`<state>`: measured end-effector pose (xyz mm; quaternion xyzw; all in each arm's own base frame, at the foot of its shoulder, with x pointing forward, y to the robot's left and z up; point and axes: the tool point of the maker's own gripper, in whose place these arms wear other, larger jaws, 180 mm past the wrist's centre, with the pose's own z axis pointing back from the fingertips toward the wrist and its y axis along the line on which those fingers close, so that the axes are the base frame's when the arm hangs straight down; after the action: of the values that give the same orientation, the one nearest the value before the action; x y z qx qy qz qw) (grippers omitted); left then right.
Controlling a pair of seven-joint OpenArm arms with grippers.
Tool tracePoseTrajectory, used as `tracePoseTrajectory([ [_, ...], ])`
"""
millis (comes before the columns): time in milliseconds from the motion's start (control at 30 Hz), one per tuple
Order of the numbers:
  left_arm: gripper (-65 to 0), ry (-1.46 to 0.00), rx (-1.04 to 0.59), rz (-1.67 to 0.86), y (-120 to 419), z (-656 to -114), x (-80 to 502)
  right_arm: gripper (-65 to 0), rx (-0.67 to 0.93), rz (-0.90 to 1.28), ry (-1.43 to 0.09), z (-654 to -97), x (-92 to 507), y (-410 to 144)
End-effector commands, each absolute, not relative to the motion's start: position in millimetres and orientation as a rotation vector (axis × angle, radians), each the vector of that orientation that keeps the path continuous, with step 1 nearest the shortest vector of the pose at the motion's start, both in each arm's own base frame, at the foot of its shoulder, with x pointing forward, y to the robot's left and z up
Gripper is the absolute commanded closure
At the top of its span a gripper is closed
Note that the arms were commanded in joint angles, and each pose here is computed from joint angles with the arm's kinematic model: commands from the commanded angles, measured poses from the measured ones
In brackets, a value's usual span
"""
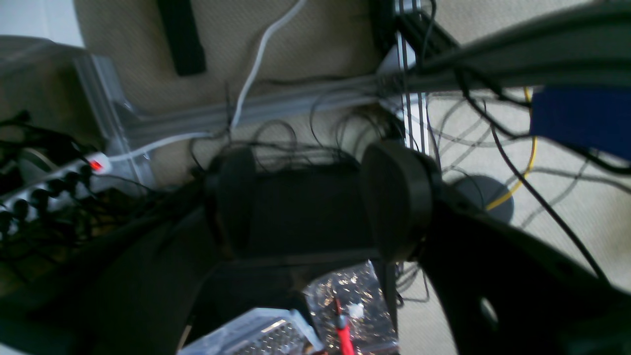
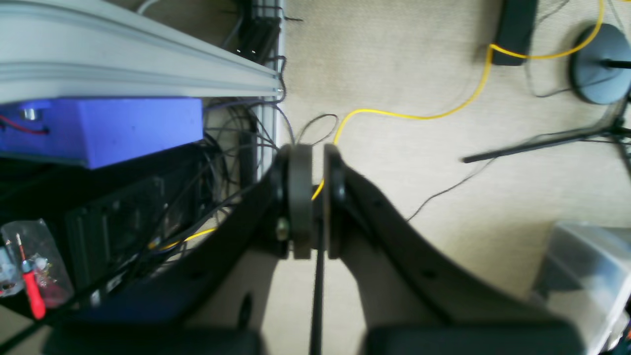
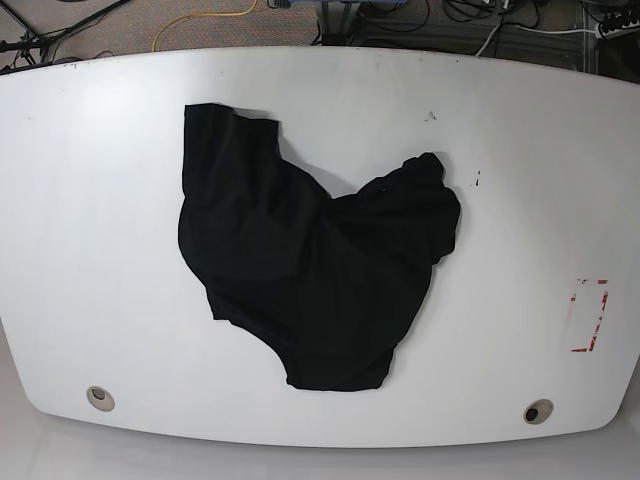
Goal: Fold the T-shirt properly
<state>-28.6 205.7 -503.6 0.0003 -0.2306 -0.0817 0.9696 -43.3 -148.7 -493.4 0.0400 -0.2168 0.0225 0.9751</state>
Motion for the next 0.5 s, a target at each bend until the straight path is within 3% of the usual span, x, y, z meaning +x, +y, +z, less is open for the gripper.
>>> tracePoseTrajectory([
  [0, -34.0, -0.481, 0.016, -0.168, 211, -493, -32, -3.5, 0.068, 0.058, -0.456, -482, -40, -152],
  [467, -34.4, -0.576, 0.035, -0.188, 212, -447, -20, -3.7, 0.045, 0.100, -0.531, -431, -20, -155],
])
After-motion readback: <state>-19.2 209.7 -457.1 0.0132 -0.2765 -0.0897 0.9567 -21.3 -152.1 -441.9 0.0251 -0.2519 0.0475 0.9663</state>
